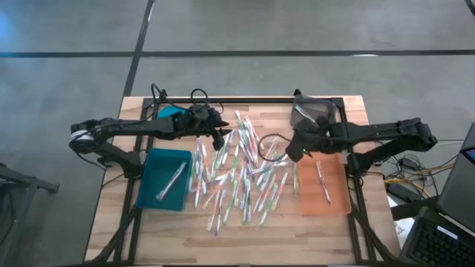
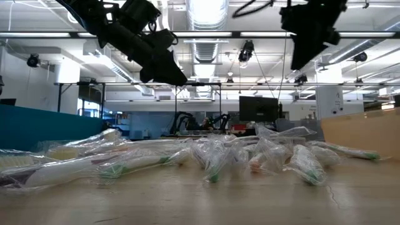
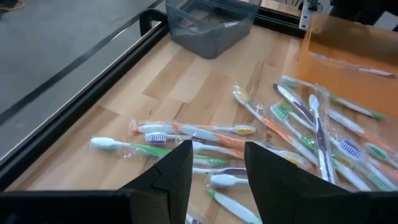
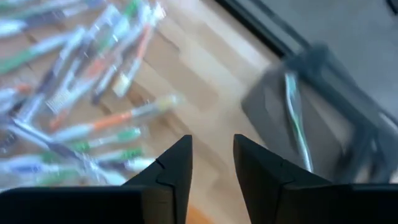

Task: Pick & Place Toothbrushes
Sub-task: Put the green toothbrush into the black bin

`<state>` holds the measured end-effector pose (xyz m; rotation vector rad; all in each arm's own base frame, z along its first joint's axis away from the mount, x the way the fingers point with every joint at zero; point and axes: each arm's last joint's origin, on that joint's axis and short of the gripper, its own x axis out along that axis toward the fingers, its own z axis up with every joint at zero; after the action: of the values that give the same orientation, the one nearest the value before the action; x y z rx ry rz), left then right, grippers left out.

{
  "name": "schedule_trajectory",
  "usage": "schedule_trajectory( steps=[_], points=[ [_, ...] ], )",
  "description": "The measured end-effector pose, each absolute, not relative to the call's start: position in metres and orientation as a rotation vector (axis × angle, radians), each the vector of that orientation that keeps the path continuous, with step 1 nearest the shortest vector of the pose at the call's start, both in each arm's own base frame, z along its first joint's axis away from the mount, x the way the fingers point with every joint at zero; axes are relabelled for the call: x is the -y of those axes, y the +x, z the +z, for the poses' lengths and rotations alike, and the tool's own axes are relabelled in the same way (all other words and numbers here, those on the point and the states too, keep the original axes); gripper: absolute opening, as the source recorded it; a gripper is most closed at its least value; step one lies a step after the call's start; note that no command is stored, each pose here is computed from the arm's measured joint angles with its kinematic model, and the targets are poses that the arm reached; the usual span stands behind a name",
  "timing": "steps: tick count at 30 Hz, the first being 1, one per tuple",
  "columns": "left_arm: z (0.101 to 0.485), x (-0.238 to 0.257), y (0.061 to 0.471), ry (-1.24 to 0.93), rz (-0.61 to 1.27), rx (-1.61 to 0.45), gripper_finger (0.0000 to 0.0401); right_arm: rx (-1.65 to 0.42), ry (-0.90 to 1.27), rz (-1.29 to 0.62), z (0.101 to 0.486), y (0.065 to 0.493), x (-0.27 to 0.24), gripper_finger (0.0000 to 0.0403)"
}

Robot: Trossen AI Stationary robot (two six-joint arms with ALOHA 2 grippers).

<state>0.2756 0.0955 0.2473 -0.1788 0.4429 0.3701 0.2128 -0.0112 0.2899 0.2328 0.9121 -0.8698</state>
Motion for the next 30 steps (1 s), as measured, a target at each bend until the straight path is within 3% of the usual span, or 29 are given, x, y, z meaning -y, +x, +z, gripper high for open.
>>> schedule_trajectory(
  steps=[16, 30],
  points=[
    [0.247, -0.095, 0.275, -0.198, 0.374, -0.448, 0.0151, -0.718, 0.231, -0.633, 0.302, 0.244, 0.065, 0.0146],
    [0.246, -0.095, 0.275, -0.193, 0.372, -0.45, 0.0151, -0.864, 0.314, -0.592, 0.266, 0.258, 0.07, 0.0098]
  ],
)
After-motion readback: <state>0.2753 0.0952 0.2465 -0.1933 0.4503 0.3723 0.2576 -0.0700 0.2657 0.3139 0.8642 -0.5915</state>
